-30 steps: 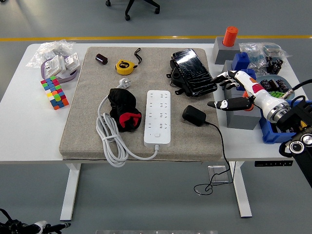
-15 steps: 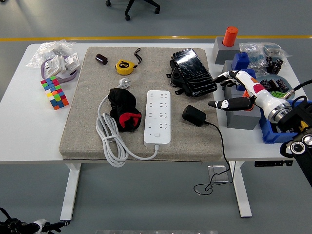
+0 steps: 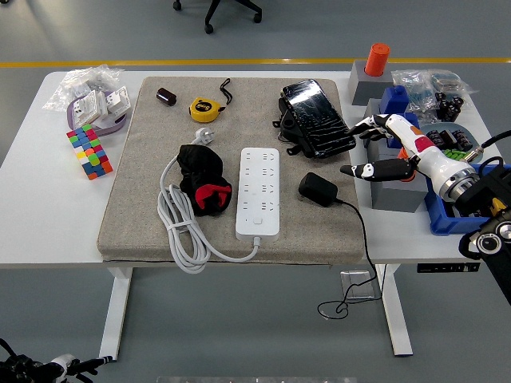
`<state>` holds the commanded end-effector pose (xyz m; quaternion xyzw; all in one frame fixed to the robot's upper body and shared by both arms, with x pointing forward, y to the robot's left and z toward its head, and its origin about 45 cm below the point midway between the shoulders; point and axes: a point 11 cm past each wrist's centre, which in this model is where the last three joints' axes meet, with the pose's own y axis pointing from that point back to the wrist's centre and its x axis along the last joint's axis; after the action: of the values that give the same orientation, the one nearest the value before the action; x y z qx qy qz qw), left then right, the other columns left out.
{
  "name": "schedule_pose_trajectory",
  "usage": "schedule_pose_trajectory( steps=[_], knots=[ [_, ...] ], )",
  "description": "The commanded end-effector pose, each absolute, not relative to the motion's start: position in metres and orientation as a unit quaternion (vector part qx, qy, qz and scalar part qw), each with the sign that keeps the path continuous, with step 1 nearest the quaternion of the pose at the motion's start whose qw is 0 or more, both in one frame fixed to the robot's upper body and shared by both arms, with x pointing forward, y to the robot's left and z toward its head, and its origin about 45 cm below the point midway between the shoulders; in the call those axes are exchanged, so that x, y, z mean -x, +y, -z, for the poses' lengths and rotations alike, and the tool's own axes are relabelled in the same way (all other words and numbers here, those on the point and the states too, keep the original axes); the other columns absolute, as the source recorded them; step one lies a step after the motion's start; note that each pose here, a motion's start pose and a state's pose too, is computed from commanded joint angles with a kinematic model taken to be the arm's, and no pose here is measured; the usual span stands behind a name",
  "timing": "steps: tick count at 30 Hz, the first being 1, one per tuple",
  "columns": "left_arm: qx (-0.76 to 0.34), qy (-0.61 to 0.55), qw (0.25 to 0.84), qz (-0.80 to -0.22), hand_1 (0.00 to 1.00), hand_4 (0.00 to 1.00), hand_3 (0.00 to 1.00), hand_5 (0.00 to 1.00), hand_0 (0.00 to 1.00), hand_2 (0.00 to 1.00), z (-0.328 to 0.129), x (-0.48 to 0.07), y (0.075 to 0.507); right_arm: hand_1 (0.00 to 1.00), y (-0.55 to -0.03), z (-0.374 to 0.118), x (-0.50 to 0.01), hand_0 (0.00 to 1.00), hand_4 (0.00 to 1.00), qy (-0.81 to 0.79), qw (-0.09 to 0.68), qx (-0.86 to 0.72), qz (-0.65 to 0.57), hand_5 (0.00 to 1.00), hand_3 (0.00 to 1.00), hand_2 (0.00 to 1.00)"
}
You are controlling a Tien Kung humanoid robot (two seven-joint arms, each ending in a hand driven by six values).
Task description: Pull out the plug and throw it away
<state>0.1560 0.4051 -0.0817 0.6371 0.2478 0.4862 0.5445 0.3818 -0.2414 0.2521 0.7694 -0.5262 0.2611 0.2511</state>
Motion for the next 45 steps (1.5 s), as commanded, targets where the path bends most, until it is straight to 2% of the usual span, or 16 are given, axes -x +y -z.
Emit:
schedule_pose_trajectory(
  steps=[45],
  knots=[
    [-0.647, 0.253, 0.549, -0.465, 0.663, 0.818, 0.660, 0.706, 0.528, 0.692, 0.087, -0.146, 0.397, 0.719, -0.251, -0.249, -0.378, 0.738, 0.990, -0.533, 0.259, -0.765, -0.253, 0.220, 0.625, 0.710]
  ],
)
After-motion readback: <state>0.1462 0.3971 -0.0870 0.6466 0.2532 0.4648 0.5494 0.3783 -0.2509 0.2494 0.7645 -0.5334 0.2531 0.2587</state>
